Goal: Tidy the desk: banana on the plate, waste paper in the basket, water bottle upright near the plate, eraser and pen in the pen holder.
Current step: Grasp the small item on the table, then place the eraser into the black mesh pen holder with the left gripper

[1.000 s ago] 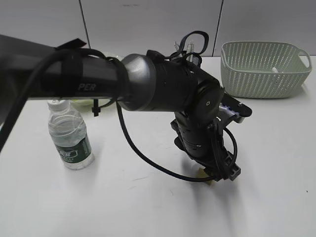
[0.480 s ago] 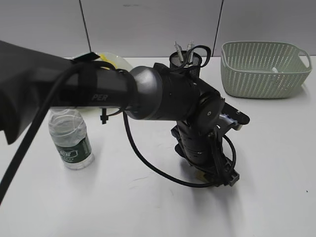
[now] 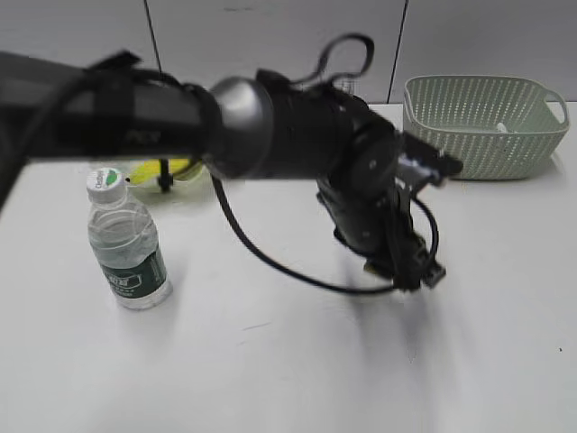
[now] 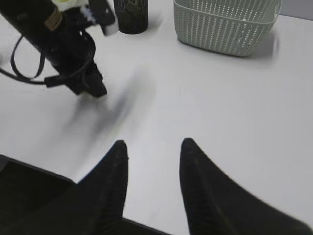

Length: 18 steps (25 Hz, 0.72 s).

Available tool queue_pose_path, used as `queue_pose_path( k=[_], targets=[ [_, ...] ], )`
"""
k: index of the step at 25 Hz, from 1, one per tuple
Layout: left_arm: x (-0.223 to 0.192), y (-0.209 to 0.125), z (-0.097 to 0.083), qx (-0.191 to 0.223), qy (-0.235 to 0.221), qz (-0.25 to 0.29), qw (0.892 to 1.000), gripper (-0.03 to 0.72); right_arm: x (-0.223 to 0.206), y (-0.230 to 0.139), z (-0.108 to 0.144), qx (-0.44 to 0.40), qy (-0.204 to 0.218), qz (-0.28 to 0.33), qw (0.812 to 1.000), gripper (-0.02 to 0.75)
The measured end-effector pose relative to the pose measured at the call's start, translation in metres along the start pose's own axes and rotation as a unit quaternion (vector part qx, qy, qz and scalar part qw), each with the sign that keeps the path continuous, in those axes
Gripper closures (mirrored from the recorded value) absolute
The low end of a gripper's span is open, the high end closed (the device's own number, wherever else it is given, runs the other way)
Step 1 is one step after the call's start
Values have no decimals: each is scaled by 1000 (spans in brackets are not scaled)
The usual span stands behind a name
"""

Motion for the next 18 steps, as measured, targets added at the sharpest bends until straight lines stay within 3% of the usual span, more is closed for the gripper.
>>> queue_pose_path(
  k=[4,9,11,13,18],
  targets=[
    [58,72,42,18,15,-137,990,398,0,0,0,0,0,0,1000,443],
    [107,137,122,74,40,-276,957,398,0,0,0,0,0,0,1000,443],
    [115,151,143,84,46,-316,944,398,0,0,0,0,0,0,1000,443],
    [113,158,156,94,48,-335,936,398,0,0,0,0,0,0,1000,443],
    [88,161,164,107,40,-351,929,398,0,0,0,0,0,0,1000,444]
  ],
)
Point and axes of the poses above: a point on each arm's last joint axis where the gripper is mounted, x pointing back along that axis away from the gripper, z along the wrist's bending axis when the last joint is at zero, y = z × x, the point moved 8 cm from there along -x, pointing out along that axis toward the gripper, and after that the axes turned 7 degrees about x, right-handed, at the moved point
